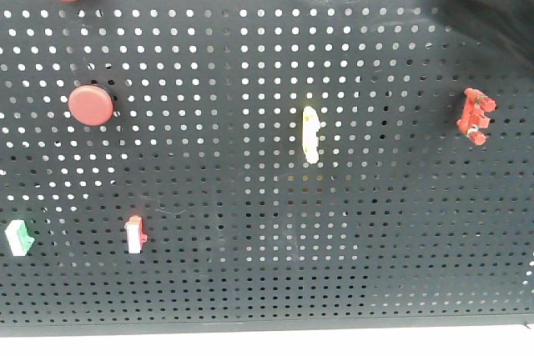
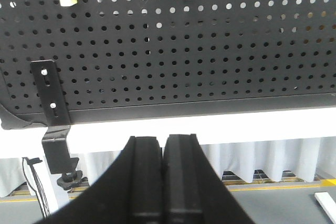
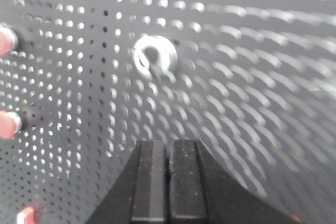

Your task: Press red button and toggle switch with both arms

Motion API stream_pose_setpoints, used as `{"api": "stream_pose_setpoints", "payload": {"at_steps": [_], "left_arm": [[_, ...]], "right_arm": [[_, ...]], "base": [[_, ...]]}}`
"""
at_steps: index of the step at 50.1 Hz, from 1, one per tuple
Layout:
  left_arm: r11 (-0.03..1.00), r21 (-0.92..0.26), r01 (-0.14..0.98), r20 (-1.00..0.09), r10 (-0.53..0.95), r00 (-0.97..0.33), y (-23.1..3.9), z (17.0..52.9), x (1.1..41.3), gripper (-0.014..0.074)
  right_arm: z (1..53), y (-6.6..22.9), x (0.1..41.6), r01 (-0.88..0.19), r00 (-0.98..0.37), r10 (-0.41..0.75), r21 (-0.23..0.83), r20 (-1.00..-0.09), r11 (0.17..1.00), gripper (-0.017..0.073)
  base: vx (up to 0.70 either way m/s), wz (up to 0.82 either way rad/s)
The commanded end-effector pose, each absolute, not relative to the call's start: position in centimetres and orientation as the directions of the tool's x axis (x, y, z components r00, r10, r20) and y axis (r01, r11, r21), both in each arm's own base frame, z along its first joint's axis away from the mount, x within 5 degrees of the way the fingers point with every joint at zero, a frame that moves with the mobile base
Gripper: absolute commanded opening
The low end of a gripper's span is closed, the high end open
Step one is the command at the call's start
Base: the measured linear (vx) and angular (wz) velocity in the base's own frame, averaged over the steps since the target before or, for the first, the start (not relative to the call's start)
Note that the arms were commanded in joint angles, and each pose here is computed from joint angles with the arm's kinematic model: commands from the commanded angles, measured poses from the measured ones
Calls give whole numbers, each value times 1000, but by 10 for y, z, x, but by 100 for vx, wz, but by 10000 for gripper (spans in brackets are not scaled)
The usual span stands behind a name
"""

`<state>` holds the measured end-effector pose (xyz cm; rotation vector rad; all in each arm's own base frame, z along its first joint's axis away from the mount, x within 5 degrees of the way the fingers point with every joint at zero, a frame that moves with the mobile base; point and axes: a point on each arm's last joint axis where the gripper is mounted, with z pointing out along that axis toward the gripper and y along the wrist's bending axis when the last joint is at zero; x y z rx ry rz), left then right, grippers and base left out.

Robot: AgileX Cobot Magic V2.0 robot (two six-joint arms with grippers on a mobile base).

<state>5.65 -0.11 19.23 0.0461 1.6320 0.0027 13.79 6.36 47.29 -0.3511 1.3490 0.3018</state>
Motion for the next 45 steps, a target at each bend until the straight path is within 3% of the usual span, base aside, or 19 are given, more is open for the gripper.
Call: {"api": "stream_pose_setpoints", "payload": {"at_steps": [1, 5, 13, 27, 32, 45], "left_arm": [[999, 13, 36, -1000, 14, -5, -2, 191, 57, 1], [999, 13, 36, -1000, 14, -5, -2, 191, 57, 1], [999, 13, 36, -1000, 14, -5, -2, 191, 57, 1], [999, 13, 36, -1000, 13, -4, -2, 191, 57, 1], [999, 13, 36, -1000, 14, -6, -2, 191, 57, 1], [999, 13, 36, -1000, 14, -7, -2, 191, 57, 1]], "right_arm": [[446, 36, 108, -322, 317, 130, 23, -939, 946, -3], [394, 21, 91, -241, 292, 123, 51, -949, 969, -3], [310, 7, 67, -104, 201, 0, -21, -980, 994, -3], [206, 2, 55, -28, 102, -26, -29, -994, 999, -3], [196, 2, 57, -27, 7, -23, -24, -1000, 999, -3], [194, 2, 57, -30, -6, -9, -9, -1000, 1000, -3]], "base": [[0, 0], [0, 0], [0, 0], [0, 0], [0, 0], [0, 0]]}}
